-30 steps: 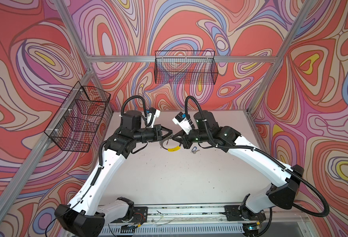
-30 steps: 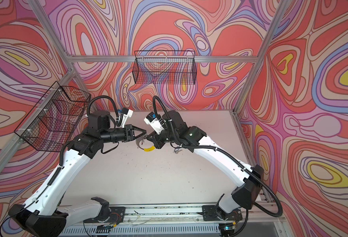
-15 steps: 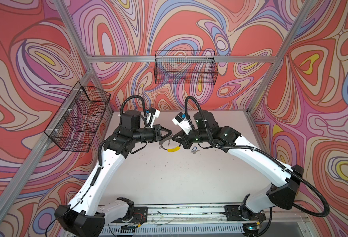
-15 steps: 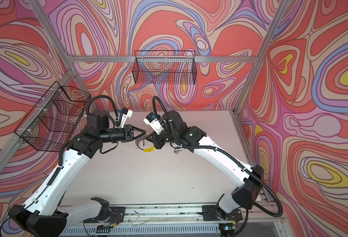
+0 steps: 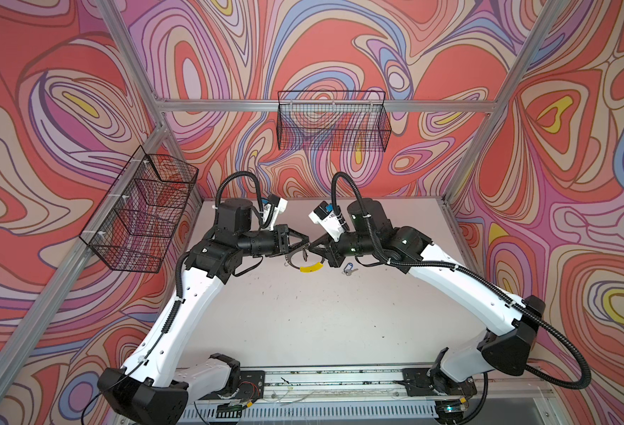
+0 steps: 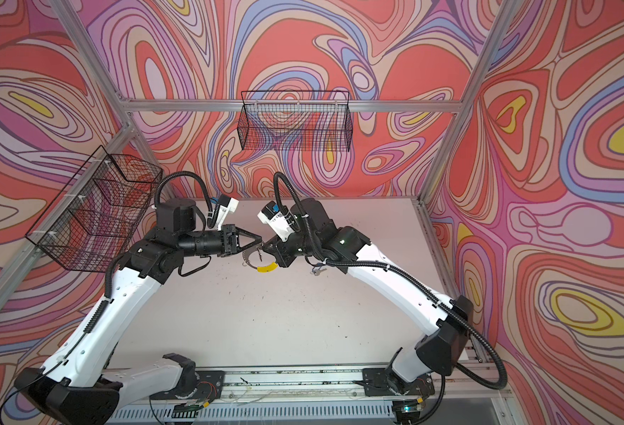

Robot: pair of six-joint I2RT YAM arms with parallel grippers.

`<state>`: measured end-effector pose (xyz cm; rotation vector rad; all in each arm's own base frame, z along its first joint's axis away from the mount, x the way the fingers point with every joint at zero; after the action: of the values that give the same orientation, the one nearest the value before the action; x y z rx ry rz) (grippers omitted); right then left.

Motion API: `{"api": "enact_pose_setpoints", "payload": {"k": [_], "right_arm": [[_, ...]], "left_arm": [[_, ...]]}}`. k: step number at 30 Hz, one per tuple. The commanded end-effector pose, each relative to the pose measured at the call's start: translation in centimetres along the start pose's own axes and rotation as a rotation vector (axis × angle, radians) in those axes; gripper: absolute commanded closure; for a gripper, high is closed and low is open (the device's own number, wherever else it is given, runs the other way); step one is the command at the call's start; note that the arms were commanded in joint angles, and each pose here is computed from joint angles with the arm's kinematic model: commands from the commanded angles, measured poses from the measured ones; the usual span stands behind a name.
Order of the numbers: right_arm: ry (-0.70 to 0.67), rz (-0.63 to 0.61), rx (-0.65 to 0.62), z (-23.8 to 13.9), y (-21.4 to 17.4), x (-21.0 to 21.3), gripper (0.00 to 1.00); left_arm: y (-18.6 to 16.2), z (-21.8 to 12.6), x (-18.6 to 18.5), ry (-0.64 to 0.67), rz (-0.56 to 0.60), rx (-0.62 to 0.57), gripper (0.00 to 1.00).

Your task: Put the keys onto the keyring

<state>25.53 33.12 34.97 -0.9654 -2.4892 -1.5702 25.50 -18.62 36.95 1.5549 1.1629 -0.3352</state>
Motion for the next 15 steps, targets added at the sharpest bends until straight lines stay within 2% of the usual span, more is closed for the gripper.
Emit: {"api": "enact_pose_setpoints", "payload": {"k": [1, 9, 12, 13, 15], "right_arm": [[0.013, -0.031, -0.053, -0.9, 1.2, 0.8, 1.00], [0.021, -0.034, -0.053, -0.9, 1.1, 0.9, 1.00], [0.016, -0.036, -0.062, -1.3, 1.2, 1.0, 0.61], [0.009, -0.042, -0.072, -1.7, 1.3, 1.0, 0.51], [0.007, -0.054, -0.096, -2.5, 1.7, 1.3, 0.40]], "left_arm": [[-0.1, -0.2, -0.9, -0.034, 0.005, 0.015, 1.00], [0.2, -1.0, -1.1, 0.016, -0.014, -0.007, 1.00], [0.6, -1.2, -1.2, 0.026, -0.030, -0.025, 1.00], [0.8, -1.2, -1.3, 0.032, -0.031, -0.029, 1.00], [1.1, -1.2, -1.3, 0.042, -0.038, -0.039, 1.00]]}}
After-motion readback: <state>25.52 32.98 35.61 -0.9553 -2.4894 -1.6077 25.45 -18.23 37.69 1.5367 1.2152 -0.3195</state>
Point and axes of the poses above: each gripper's point midway between its finger pads, its own z axis out along the fingers, its own x axis along the line the jaws close on, y = z × x, the point moved 4 cm from there along -z, back along the fingers, and after that the axes turned 6 degrees about z, right-handed, at the moved point
